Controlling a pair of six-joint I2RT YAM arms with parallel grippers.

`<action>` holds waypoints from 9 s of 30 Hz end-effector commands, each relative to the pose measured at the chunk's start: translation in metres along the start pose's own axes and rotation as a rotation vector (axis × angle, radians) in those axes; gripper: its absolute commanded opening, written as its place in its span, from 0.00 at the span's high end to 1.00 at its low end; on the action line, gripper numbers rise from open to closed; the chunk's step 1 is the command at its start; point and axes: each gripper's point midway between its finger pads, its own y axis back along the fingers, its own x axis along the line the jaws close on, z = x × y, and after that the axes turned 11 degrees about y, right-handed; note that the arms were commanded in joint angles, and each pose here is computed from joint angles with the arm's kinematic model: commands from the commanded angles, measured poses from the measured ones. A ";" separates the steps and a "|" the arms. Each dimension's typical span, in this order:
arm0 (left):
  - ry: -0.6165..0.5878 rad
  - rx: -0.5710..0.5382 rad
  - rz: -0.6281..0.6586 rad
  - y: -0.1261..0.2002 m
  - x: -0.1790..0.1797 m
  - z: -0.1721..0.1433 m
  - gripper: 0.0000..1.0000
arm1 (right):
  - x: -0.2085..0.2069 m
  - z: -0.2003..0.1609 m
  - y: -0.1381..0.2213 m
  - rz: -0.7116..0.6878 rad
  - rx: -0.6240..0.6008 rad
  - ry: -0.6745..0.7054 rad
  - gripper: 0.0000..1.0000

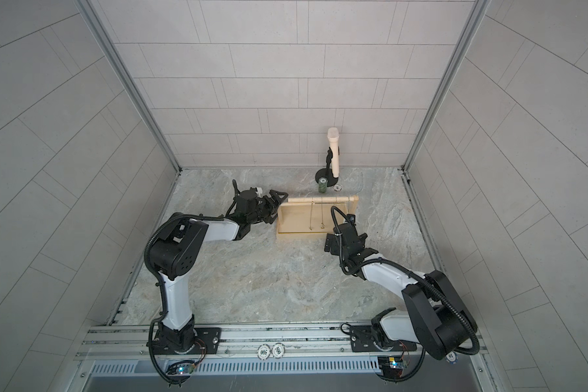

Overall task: Take the necklace off the jewelry display stand
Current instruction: Move the stand to the center of the board, then take off the necklace from the stand.

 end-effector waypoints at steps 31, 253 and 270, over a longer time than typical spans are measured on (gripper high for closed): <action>-0.390 -0.503 0.395 0.260 0.015 0.032 0.00 | 0.174 -0.018 0.037 -0.009 -0.137 0.429 0.00; -0.498 0.116 0.048 0.079 -0.053 -0.127 0.00 | 0.007 0.149 0.064 0.067 -0.147 0.157 1.00; -0.501 0.116 0.065 0.079 -0.049 -0.125 0.00 | 0.022 0.168 0.078 0.104 -0.202 0.139 1.00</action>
